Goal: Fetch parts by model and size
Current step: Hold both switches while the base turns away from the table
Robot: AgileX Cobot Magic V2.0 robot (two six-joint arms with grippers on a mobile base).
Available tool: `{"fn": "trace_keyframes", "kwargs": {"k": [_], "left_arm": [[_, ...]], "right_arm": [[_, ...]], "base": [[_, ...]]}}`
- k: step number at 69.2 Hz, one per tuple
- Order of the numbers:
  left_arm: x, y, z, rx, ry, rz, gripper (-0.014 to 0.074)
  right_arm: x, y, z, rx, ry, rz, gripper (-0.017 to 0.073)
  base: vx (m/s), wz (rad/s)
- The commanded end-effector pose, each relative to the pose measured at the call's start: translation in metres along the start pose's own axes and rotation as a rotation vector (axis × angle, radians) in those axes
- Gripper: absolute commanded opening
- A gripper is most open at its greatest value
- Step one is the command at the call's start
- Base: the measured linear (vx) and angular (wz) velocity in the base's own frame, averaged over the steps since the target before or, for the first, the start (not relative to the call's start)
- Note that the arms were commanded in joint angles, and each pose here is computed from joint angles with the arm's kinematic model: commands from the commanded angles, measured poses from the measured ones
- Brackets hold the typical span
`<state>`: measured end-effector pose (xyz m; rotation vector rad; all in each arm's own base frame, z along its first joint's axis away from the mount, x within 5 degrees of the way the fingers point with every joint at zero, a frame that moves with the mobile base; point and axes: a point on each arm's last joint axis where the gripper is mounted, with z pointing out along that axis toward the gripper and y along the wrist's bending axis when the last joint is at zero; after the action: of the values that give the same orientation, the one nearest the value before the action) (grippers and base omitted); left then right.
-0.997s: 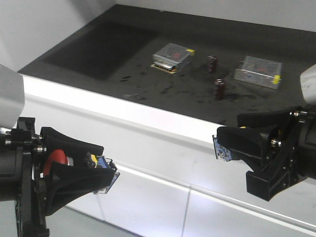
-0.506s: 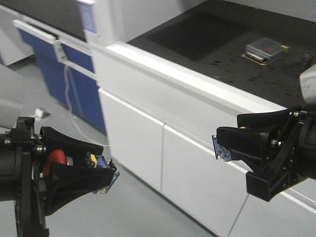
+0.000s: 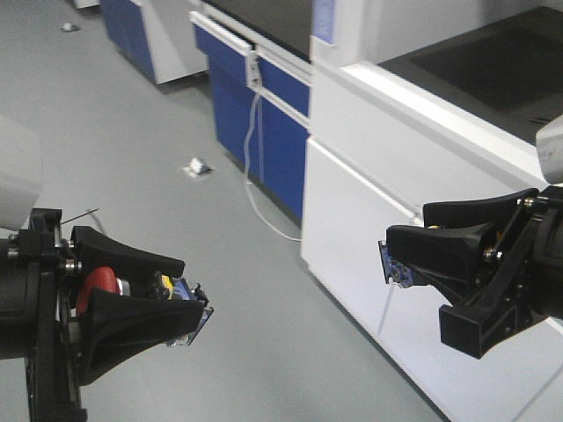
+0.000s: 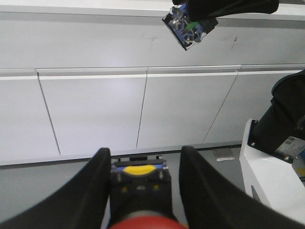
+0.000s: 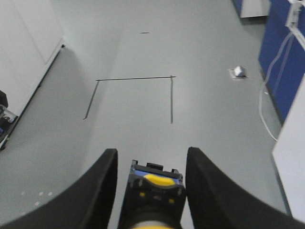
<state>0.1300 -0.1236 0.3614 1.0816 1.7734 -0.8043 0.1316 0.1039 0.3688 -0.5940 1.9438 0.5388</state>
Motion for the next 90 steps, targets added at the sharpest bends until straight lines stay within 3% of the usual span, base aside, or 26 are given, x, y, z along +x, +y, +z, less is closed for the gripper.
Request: {"fn": "trace_keyframes", "kwargs": {"k": [1, 61, 90], "left_arm": [[-0.0137, -0.0034, -0.0059, -0.001, -0.078, -0.017, -0.0007], [-0.0137, -0.0034, -0.0059, -0.001, -0.078, -0.017, -0.0007], [-0.0137, -0.0034, -0.0059, -0.001, -0.078, -0.017, -0.0007]], "right_arm": [[-0.0156, 0.001, -0.0079, 0.001, -0.113, -0.01, -0.0005], [-0.0156, 0.001, -0.0079, 0.001, -0.113, -0.01, -0.0005], [-0.0156, 0.001, -0.0079, 0.001, -0.113, -0.01, -0.0005]], "base": [[-0.05, 0.47], [0.07, 0.52], [0.23, 0.28]]}}
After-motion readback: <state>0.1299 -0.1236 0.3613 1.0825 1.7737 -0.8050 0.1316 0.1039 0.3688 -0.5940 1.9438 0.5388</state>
